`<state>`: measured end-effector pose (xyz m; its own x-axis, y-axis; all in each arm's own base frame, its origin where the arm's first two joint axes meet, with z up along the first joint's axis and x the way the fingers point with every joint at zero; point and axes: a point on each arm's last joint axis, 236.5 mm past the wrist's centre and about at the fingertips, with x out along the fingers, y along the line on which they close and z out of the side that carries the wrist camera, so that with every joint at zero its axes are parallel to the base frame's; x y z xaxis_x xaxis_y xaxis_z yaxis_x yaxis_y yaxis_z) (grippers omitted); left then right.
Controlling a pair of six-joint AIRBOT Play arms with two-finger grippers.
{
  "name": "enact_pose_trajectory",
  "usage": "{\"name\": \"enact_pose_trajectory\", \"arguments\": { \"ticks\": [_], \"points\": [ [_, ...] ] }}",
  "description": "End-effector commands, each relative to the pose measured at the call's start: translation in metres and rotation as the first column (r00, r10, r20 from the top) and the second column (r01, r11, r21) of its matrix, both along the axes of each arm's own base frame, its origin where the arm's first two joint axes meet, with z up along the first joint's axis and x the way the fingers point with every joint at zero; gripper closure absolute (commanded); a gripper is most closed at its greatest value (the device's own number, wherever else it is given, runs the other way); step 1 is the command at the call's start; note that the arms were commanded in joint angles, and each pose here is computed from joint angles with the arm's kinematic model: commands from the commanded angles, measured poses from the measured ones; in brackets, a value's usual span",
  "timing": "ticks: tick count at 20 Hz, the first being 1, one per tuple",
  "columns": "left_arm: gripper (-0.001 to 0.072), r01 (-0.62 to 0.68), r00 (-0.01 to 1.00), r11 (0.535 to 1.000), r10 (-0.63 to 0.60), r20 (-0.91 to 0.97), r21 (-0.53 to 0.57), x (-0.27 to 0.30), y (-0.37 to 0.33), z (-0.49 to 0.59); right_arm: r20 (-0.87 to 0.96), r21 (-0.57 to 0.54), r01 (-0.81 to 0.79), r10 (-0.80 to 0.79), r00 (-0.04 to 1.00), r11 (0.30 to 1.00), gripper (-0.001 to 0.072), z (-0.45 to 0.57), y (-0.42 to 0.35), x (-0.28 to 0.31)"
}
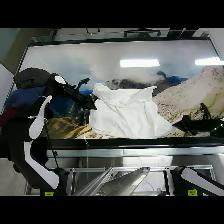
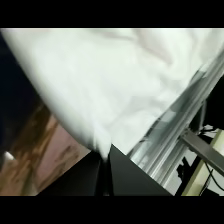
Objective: Fold the shirts.
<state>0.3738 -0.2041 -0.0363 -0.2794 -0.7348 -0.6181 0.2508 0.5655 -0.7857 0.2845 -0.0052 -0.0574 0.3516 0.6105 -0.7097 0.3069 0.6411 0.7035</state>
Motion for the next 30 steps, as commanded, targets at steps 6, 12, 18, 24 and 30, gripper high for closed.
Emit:
{"name": "enact_pose_trajectory", "arguments": {
  "ticks": [6, 12, 18, 24, 30],
  "points": [
    [0.0685, 0.064, 0.860, 0.802, 0.257, 0.440, -0.594, -0.013, -0.016, 0.317, 0.808, -0.026, -0.017, 0.031, 0.589, 1.000, 0.0692, 0.350, 0.014, 0.084],
    [0.0681, 0.206, 0.435, 0.852, 0.361, 0.825, -0.481, -0.079, -0.013, 0.471, 0.966, -0.160, 0.036, 0.149, 0.212, 0.987, 0.0692, 0.517, 0.047, 0.040],
    [0.0680, 0.041, 0.524, 0.948, 0.248, 0.815, -0.315, -0.057, -0.019, 0.381, 0.860, -0.294, -0.009, 0.269, 0.433, 0.956, 0.0692, 0.440, 0.051, 0.077],
    [0.0680, -0.074, 0.776, 0.968, 0.207, 0.596, -0.239, 0.005, -0.028, 0.219, 0.509, -0.398, -0.156, 0.359, 0.782, 0.904, 0.0692, 0.245, 0.044, 0.140],
    [0.0683, -0.209, 0.856, 0.962, 0.266, 0.444, -0.174, 0.063, -0.014, 0.095, 0.284, -0.363, -0.156, 0.268, 0.921, 0.919, 0.0691, 0.101, 0.010, 0.184]
  ]
}}
